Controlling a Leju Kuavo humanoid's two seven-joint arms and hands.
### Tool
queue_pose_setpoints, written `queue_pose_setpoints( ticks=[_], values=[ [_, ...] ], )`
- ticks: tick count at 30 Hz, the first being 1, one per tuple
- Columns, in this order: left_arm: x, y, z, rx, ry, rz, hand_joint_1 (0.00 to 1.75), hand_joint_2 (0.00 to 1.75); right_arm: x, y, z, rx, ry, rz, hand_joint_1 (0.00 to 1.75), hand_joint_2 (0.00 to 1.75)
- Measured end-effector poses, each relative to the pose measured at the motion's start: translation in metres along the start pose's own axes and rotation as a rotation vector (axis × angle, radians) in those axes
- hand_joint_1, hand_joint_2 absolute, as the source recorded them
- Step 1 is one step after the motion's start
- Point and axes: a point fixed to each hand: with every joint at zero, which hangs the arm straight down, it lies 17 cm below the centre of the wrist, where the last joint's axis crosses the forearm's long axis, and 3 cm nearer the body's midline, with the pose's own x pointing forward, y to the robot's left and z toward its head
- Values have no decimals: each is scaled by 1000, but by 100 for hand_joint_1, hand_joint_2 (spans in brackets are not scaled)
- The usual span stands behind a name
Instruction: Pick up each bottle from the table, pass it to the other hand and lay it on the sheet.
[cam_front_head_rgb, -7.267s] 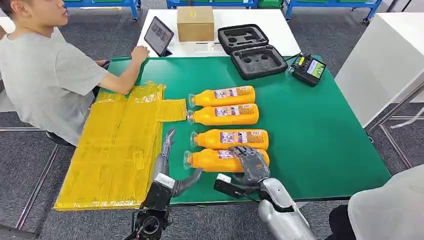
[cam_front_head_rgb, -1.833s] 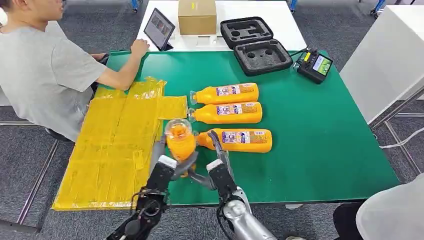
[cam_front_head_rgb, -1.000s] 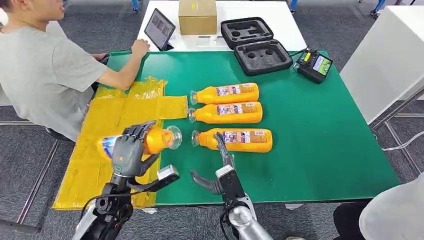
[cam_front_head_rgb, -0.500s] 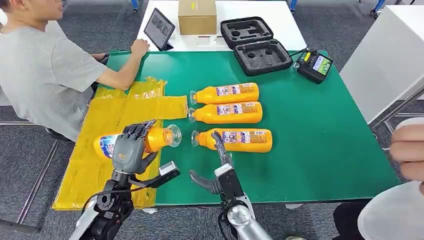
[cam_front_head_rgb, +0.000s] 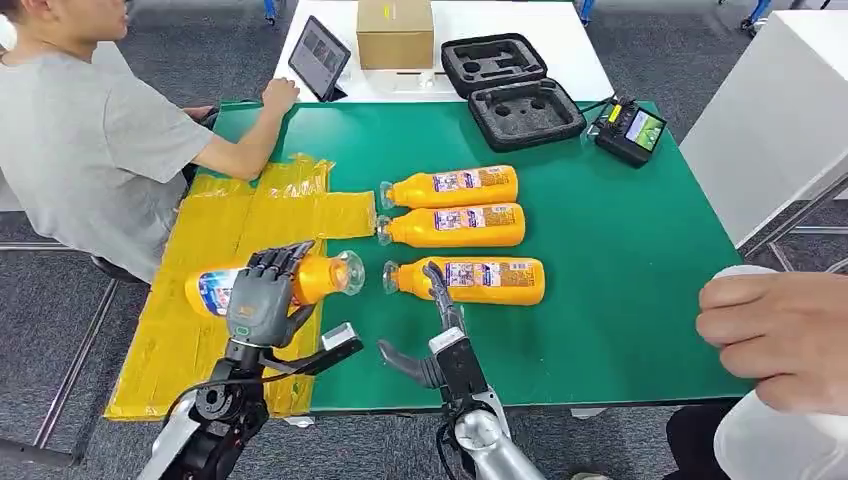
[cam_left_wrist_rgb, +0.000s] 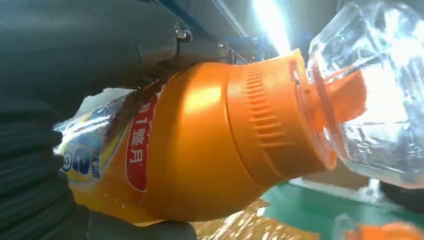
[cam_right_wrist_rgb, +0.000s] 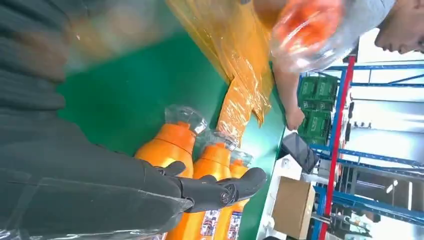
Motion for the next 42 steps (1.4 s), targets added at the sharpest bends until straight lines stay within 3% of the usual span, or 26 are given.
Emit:
queue_pose_setpoints(
  ticks=[15, 22, 27, 29, 32, 36, 38, 39, 40, 41, 42],
  values=[
    [7, -33, 2, -109, -19, -36, 175, 175, -3, 1, -1, 4, 9, -8, 0, 175],
    [-6, -75, 9, -292, 31, -60, 175, 175, -6, 3, -3, 18, 20, -28, 0, 175],
    [-29, -103, 6, -415, 74, -66, 175, 175, -10, 1, -2, 14, 34, -36, 0, 175],
    [-54, -117, 5, -486, 131, -134, 175, 175, -13, 1, -2, 13, 43, -37, 0, 175],
    [-79, -117, -14, -515, 180, -165, 175, 175, -15, 4, -3, 17, 52, -39, 0, 175],
    [-108, -121, -16, -576, 253, -169, 175, 175, -20, 7, -2, 26, 65, -42, 0, 175],
    [-118, -121, -17, -589, 279, -175, 145, 175, -21, 9, -1, 27, 70, -44, 0, 175],
    [-122, -120, -17, -594, 290, -180, 31, 175, -21, 10, -1, 28, 72, -44, 0, 175],
    [-126, -120, -18, -597, 298, -185, 23, 175, -22, 10, 0, 29, 74, -44, 0, 175],
    [-130, -119, -18, -600, 307, -194, 33, 175, -22, 10, 0, 29, 76, -44, 0, 175],
    [-133, -119, -17, -606, 315, -204, 33, 175, -23, 10, 0, 29, 78, -43, 0, 175]
  ],
)
